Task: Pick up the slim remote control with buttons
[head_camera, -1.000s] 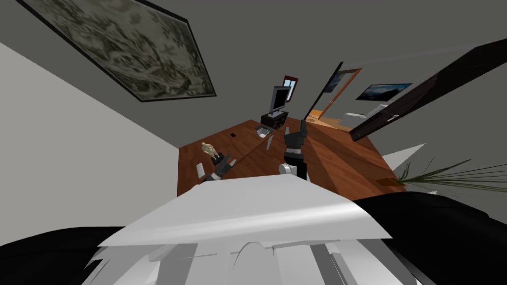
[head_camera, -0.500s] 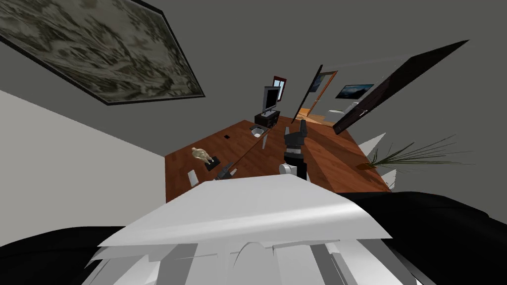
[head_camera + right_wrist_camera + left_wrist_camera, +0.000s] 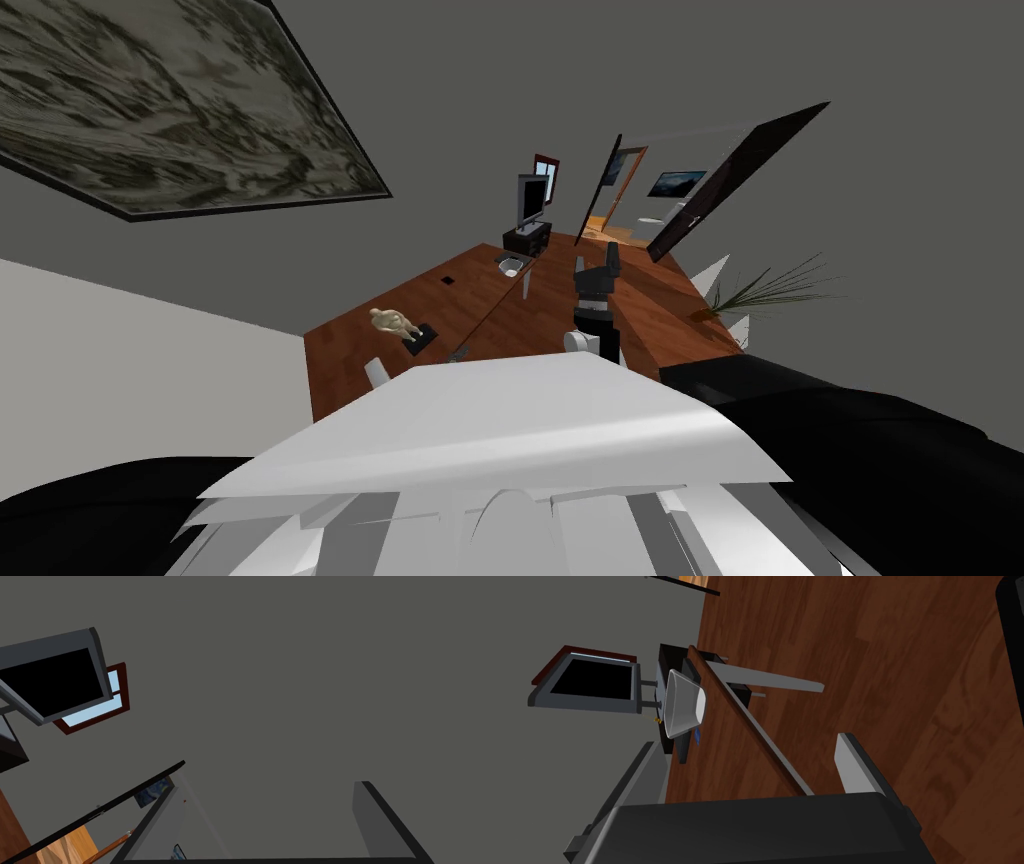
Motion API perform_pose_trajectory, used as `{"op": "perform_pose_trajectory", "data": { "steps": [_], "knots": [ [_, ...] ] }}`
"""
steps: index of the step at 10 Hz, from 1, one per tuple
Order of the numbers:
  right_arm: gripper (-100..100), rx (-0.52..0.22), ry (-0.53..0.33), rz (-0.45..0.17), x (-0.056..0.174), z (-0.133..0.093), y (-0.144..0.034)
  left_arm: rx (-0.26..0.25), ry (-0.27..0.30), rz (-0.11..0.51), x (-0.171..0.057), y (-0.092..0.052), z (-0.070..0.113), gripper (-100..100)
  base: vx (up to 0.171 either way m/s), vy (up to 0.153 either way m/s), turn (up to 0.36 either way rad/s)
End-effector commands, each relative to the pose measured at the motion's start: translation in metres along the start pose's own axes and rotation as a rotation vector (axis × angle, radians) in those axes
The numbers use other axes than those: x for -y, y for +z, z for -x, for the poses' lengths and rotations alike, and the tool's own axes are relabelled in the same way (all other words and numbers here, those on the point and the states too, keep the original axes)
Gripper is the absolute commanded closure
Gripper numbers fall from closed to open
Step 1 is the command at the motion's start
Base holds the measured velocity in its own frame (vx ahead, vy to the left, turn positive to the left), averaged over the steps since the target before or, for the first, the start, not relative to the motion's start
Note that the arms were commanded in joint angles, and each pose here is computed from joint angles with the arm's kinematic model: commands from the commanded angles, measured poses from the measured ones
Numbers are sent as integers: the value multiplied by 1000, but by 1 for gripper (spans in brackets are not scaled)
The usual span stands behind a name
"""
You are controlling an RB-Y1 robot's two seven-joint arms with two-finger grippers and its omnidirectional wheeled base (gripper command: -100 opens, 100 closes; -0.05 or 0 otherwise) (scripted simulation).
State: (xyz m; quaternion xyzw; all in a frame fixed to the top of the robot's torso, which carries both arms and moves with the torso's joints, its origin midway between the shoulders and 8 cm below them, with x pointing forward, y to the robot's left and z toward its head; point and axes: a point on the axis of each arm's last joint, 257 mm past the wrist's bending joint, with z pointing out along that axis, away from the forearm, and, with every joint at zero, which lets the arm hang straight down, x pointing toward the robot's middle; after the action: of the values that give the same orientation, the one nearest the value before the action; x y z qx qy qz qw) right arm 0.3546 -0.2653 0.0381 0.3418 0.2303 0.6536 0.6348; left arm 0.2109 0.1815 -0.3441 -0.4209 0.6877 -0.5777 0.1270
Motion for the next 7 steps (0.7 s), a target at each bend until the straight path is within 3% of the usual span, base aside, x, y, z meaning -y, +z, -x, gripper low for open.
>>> {"op": "perform_pose_trajectory", "data": {
  "steps": [1,2,3,4,5,6,7],
  "knots": [
    [0,0,0,0,0,0,0,2,-22,19,-5,-3,3,-100,-5,12,19],
    [0,0,0,0,0,0,0,9,-64,115,-39,-23,7,-100,-8,16,-254],
    [0,0,0,0,0,0,0,9,-77,115,-39,-23,7,-100,-14,24,-194],
    [0,0,0,0,0,0,0,12,-113,200,-67,-43,8,-100,-26,33,-280],
    [0,0,0,0,0,0,0,24,-127,212,-73,-46,12,-100,-29,37,-167],
    [0,0,0,0,0,0,0,41,-161,299,-104,-70,16,-100,-28,42,-198],
    [0,0,0,0,0,0,0,44,-175,307,-104,-73,18,-100,-23,34,-180]
  ]
}}
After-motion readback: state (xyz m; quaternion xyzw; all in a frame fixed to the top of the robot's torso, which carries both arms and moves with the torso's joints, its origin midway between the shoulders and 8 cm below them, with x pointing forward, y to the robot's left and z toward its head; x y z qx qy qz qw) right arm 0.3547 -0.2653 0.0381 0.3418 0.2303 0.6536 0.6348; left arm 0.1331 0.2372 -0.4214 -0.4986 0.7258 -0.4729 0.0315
